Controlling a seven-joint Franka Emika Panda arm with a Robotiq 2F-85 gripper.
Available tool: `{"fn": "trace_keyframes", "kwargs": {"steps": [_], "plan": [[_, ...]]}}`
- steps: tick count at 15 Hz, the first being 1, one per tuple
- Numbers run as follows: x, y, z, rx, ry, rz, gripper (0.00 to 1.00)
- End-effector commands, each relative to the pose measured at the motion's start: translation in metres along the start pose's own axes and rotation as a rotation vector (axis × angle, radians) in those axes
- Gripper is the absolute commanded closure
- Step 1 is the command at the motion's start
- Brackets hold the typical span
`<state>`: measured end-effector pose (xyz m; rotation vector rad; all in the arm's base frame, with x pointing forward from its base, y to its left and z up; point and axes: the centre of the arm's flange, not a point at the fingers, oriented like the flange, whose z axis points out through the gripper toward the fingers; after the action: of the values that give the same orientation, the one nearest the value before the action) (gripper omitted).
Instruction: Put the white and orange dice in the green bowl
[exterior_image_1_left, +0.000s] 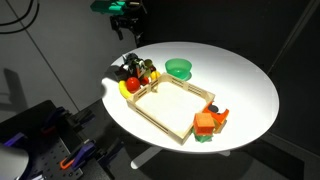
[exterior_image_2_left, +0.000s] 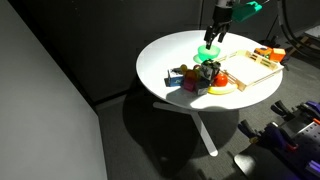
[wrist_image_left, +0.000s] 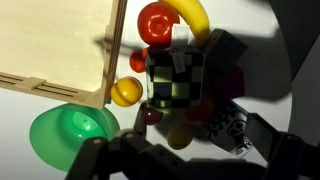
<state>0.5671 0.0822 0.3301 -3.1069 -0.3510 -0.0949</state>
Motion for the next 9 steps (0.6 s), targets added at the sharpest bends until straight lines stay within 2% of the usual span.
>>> {"fn": "trace_keyframes", "kwargs": {"steps": [1, 9], "plan": [[0.005, -0.002, 0.018, 0.01, 0.022, -0.001, 0.0], [0.003, 0.0, 0.057, -0.007, 0.004, -0.006, 0.0]]}}
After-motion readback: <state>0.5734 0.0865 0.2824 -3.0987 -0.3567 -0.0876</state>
